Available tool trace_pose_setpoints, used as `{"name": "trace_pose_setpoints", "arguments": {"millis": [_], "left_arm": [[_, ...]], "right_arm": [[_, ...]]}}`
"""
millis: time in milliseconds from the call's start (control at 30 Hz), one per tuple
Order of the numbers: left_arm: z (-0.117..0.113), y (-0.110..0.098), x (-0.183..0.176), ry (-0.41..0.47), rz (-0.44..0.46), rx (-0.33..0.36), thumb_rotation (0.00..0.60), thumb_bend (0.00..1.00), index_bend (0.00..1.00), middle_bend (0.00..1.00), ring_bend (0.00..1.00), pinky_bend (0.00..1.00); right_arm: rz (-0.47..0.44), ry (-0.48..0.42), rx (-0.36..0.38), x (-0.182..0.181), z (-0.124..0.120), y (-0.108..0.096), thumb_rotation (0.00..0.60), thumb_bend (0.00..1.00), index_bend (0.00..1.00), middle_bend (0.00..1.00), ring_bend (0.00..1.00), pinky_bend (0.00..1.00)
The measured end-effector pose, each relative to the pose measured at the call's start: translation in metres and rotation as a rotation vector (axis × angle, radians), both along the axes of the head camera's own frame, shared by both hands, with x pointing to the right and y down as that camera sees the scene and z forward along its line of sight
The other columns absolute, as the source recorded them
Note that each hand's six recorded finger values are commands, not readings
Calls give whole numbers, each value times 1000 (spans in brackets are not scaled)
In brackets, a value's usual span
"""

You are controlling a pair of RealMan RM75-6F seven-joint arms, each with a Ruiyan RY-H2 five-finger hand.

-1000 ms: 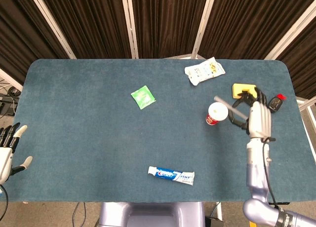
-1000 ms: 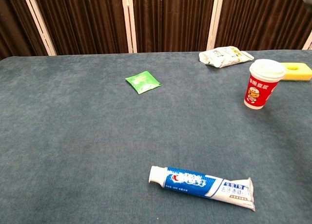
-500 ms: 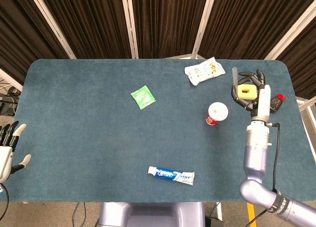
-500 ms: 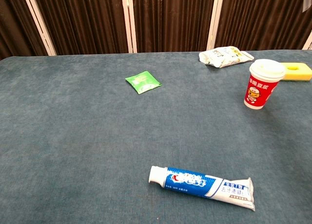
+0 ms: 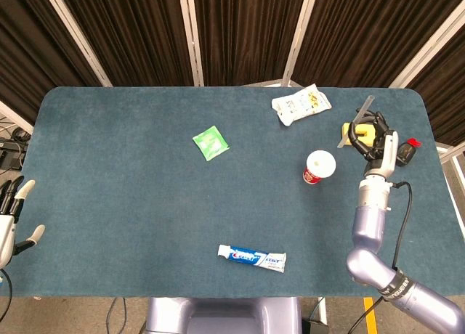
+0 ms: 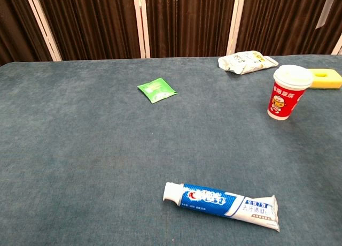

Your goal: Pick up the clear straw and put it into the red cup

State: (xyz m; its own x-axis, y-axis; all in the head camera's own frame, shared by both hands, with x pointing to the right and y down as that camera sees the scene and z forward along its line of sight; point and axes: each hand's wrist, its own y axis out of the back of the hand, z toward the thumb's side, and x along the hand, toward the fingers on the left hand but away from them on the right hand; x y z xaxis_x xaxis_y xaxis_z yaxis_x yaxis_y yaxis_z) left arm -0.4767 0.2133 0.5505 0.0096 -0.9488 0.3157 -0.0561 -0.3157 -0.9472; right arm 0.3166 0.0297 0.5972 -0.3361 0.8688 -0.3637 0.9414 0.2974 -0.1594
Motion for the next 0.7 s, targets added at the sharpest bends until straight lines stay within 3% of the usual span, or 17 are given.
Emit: {"name": "trace_pose_setpoints", "arguments": {"millis": [200,700], "left_arm": [[0,1,1,14,8,-3,600,285,100,0,0,0],[1,2,3,19,20,-12,600,283,99,0,0,0]], "right_arm": [[38,-35,28,0,12,7,600,375,617,318,0,0],[40,-32,6,2,48,26,600,378,618,318,0,0]]}}
